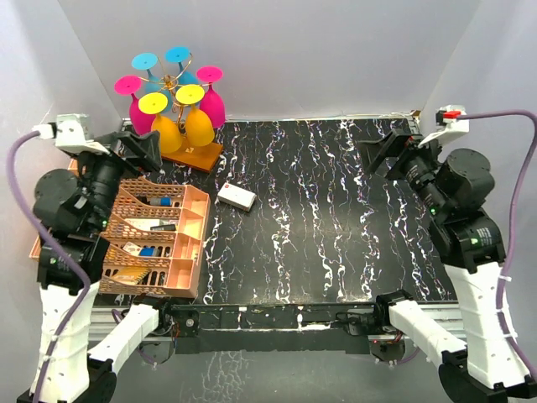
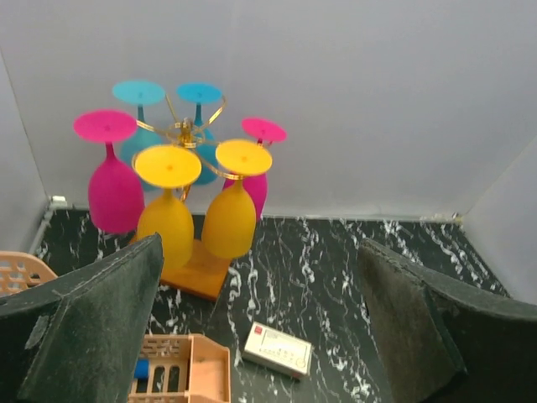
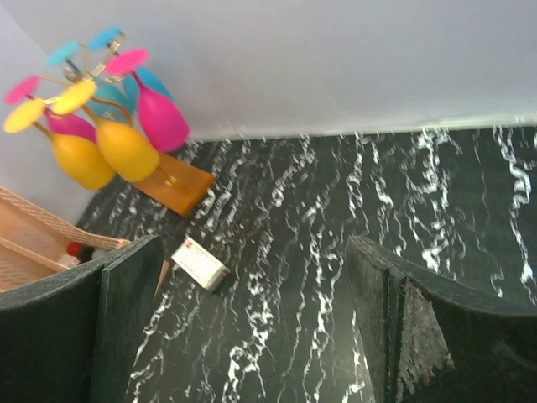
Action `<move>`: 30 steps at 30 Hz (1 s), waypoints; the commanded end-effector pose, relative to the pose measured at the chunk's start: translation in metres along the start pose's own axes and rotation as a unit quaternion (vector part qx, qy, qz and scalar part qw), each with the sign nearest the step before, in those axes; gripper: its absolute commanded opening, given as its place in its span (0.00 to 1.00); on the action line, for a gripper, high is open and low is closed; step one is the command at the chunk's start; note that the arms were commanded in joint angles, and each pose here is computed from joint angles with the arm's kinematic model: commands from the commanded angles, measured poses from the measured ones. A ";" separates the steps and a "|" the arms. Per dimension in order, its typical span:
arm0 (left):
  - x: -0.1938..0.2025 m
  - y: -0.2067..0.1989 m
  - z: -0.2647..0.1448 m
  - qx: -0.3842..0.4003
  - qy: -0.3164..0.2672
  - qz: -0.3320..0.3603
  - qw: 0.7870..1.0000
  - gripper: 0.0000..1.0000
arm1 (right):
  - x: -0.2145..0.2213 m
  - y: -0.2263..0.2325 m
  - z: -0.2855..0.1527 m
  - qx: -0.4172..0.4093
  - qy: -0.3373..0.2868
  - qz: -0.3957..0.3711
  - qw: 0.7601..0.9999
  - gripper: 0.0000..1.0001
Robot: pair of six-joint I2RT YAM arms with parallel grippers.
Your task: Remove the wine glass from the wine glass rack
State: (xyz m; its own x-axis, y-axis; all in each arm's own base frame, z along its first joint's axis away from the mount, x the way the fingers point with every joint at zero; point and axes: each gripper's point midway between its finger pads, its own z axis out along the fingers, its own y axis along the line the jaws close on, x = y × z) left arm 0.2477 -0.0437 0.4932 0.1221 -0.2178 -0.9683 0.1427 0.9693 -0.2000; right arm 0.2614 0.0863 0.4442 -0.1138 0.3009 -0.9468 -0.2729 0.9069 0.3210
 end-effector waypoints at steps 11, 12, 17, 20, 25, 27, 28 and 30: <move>0.100 0.011 0.055 -0.016 0.045 -0.049 0.998 0.97 | 0.082 -0.074 0.027 0.087 0.041 0.027 0.995 0.98; 0.106 0.011 0.058 -0.016 0.050 -0.052 0.997 0.97 | 0.085 -0.077 0.027 0.090 0.041 0.026 0.995 0.98; 0.127 0.009 0.071 -0.013 0.067 -0.069 0.995 0.97 | 0.100 -0.086 0.028 0.095 0.044 0.022 0.994 0.98; 0.130 0.008 0.080 -0.016 0.076 -0.079 0.994 0.97 | 0.102 -0.087 0.027 0.090 0.036 0.018 0.995 0.98; 0.127 0.003 0.093 -0.018 0.091 -0.093 0.991 0.97 | 0.102 -0.084 0.028 0.080 0.019 0.012 0.997 0.98; 0.123 0.001 0.100 -0.021 0.097 -0.101 0.990 0.97 | 0.100 -0.083 0.028 0.078 0.010 0.009 0.997 0.98; 0.122 0.001 0.103 -0.023 0.099 -0.107 0.989 0.97 | 0.100 -0.083 0.028 0.077 0.006 0.008 0.997 0.98; 0.115 -0.003 0.109 -0.022 0.100 -0.116 0.988 0.97 | 0.099 -0.082 0.028 0.075 0.000 0.006 0.997 0.98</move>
State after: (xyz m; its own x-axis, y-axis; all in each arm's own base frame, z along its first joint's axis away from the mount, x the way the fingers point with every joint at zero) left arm 0.3673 -0.0774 0.3587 -0.1528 -0.3585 -0.9209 0.0645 0.9263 -0.3713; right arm 0.2948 0.0494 0.2923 -0.2475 0.3189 -0.9149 -0.0782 0.9346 0.3469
